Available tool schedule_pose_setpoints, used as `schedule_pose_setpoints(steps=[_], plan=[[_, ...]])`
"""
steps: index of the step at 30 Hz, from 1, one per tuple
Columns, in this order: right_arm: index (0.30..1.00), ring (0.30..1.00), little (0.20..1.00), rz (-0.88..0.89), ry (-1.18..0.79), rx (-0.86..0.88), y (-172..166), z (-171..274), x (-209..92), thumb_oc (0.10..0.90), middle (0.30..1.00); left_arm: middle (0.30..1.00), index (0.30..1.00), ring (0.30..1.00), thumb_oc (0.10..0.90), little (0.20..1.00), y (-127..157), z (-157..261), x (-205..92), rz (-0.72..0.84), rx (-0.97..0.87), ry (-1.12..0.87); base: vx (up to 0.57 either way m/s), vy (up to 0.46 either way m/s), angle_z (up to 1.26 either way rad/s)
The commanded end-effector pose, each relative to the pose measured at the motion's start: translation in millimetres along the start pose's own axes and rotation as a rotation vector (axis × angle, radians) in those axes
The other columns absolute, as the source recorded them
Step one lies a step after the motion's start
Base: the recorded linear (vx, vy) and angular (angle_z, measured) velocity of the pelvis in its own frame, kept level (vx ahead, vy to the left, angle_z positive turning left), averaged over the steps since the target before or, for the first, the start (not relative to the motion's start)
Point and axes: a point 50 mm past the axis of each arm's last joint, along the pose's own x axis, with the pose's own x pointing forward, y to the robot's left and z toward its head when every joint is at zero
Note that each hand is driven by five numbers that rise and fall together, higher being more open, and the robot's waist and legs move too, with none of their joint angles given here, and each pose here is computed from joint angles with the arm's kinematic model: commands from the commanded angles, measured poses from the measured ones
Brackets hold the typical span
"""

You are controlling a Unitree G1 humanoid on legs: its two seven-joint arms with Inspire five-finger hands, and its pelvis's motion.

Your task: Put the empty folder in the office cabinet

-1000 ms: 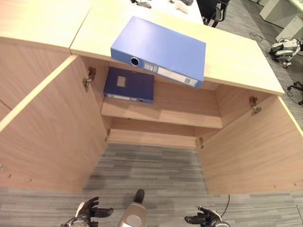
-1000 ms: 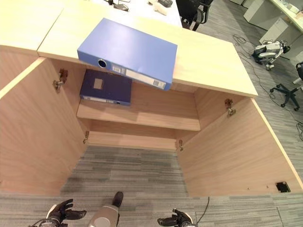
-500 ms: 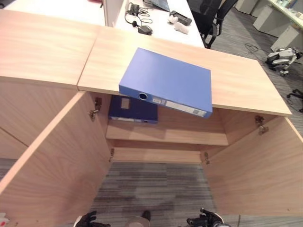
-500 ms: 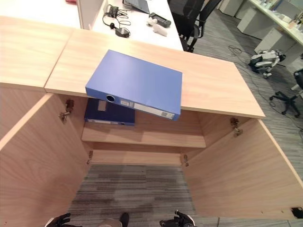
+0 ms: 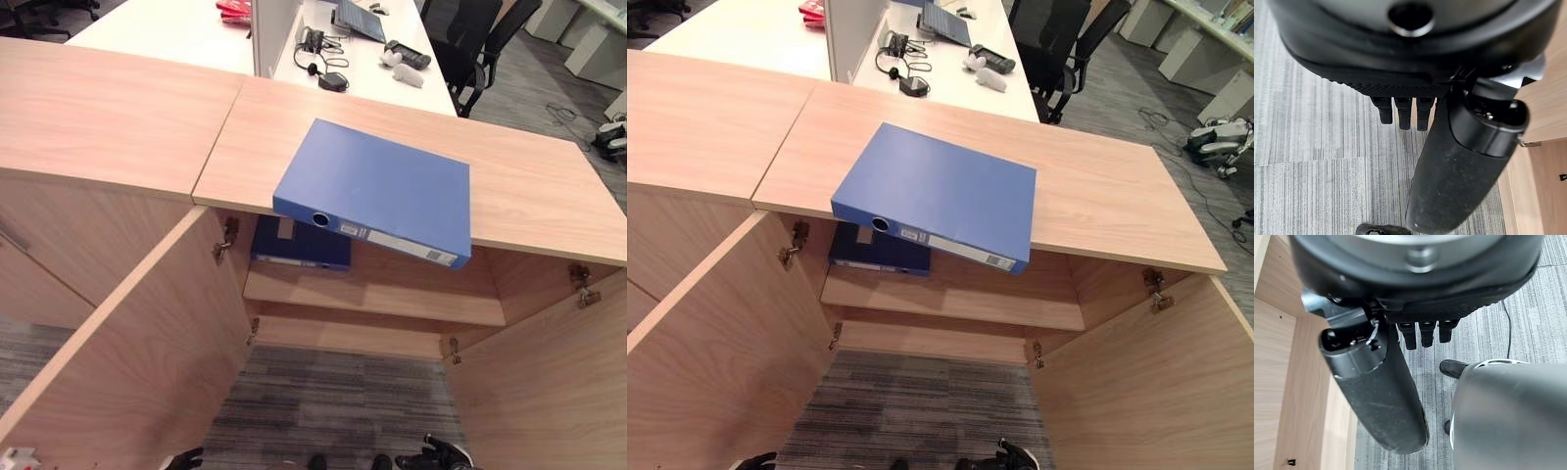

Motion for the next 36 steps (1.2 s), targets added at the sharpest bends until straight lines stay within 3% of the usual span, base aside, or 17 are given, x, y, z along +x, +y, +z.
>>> schedule_pose_setpoints(steps=[1,25,32,36], plan=[[0.900,0.900,0.900,-0.082,-0.049,-0.029,-33,11,-2,0.800,0.900,0.900,0.900,0.900,0.800,0.900,1,24,4,0.022,-0.018,-0.084,0.03,-0.074,0.24],[0.900,0.900,0.900,-0.098,-0.112,-0.139,-47,33,-2,0.800,0.900,0.900,0.900,0.900,0.800,0.900,-34,28,3,-0.080,0.009,-0.094,0.00,-0.088,0.17],[0.900,0.900,0.900,-0.084,-0.085,-0.149,-41,25,-2,0.800,0.900,0.900,0.900,0.900,0.800,0.900,-24,17,2,-0.064,0.048,-0.062,0.06,0.019,-0.10],[0.900,0.900,0.900,-0.100,-0.128,-0.105,-40,40,0,0.800,0.900,0.900,0.900,0.900,0.800,0.900,-9,46,6,-0.021,0.045,-0.140,-0.02,0.020,-0.16]])
